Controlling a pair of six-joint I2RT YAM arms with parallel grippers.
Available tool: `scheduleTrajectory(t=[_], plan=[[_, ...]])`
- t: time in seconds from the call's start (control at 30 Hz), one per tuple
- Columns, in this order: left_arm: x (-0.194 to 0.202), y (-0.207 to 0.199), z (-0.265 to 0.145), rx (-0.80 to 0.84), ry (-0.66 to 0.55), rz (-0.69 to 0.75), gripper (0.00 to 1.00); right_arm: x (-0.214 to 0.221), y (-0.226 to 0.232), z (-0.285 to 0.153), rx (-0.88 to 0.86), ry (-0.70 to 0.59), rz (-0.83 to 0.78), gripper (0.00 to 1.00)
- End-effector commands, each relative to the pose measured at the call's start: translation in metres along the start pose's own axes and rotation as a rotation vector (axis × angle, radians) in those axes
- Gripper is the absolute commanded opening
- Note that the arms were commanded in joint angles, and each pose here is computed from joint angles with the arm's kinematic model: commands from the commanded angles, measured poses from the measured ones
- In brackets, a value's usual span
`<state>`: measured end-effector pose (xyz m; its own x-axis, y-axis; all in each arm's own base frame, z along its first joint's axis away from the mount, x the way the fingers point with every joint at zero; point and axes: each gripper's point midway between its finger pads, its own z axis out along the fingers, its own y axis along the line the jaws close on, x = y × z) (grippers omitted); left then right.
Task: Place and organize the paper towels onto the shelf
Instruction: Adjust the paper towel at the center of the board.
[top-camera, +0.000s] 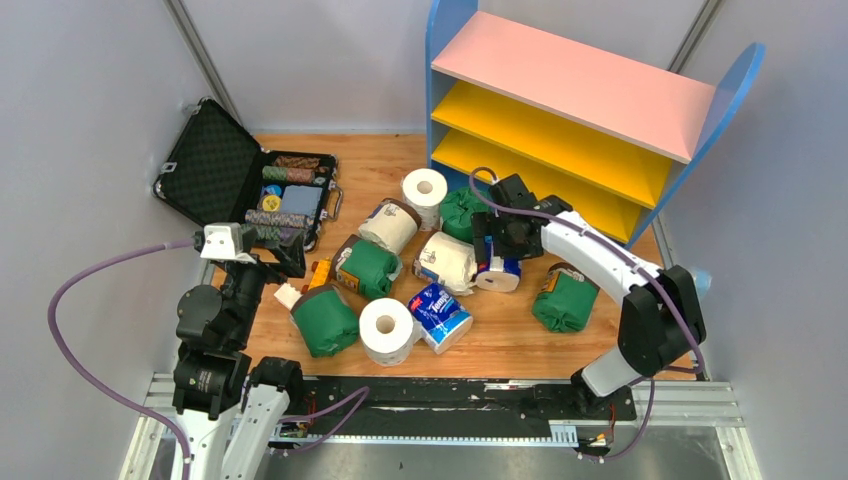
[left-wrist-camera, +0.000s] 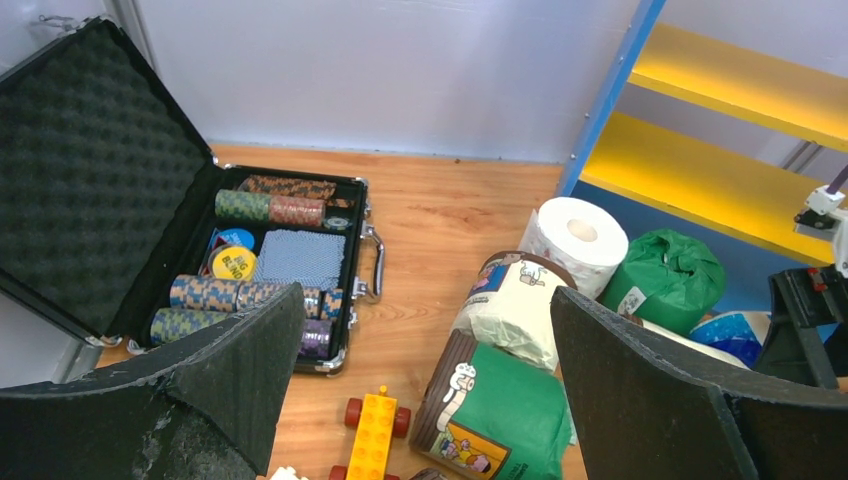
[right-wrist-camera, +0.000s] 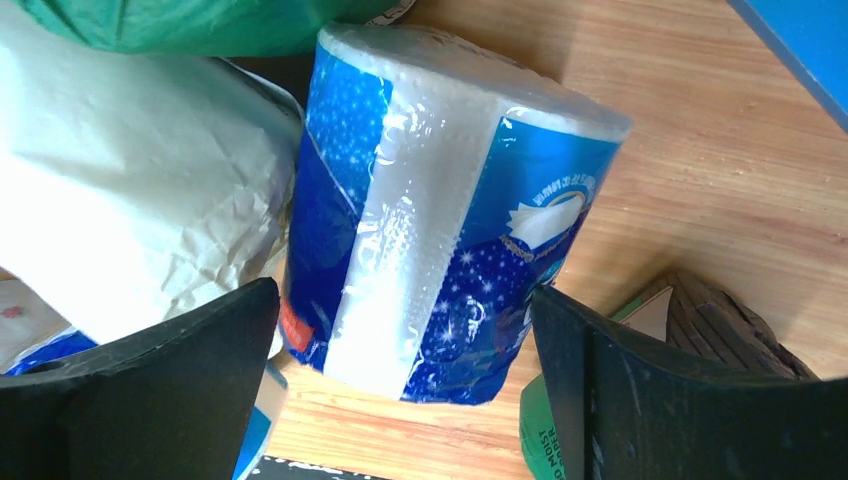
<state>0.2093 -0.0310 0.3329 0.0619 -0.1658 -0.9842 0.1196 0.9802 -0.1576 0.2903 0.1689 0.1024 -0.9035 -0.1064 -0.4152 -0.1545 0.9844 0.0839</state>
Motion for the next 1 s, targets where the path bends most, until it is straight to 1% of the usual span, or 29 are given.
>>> scheduleTrajectory(t=[0.0, 0.1, 0.2, 0.27, 0.37, 0.47, 0.63, 0.73, 0.97], plan=[[-0.007, -0.004, 0.0, 0.019, -0.025, -0.002, 1.0, -0.025, 0.007, -0.036, -0.043, -0.153, 0.077, 1.0], [-0.007, -0.004, 0.0, 0.021, -0.026, -0.001, 1.0, -0.024, 0.003, -0.053, -0.058, -0.23, 0.107, 1.0], [-0.006, -0.005, 0.001, 0.024, -0.024, -0.001, 1.0, -0.015, -0.001, -0.062, -0.091, -0.294, 0.126, 1.0], [-0.006, -0.005, 0.001, 0.024, -0.023, -0.001, 1.0, -0.005, -0.003, -0.063, -0.109, -0.312, 0.151, 1.0], [-0.006, -0.005, 0.002, 0.027, -0.022, -0.001, 1.0, 0.013, -0.007, -0.062, -0.129, -0.317, 0.192, 1.0], [-0.005, -0.005, 0.002, 0.026, -0.019, -0.001, 1.0, 0.026, -0.013, -0.055, -0.113, -0.309, 0.239, 0.99], [-0.005, -0.005, 0.002, 0.025, -0.017, 0.0, 1.0, 0.04, -0.016, -0.038, -0.088, -0.269, 0.267, 0.93], [-0.003, -0.004, 0.003, 0.022, -0.01, 0.001, 1.0, 0.044, -0.018, -0.029, -0.064, -0.272, 0.267, 0.91], [-0.003, -0.005, 0.004, 0.026, -0.008, 0.004, 1.0, 0.038, -0.02, -0.014, -0.025, -0.31, 0.26, 0.86]])
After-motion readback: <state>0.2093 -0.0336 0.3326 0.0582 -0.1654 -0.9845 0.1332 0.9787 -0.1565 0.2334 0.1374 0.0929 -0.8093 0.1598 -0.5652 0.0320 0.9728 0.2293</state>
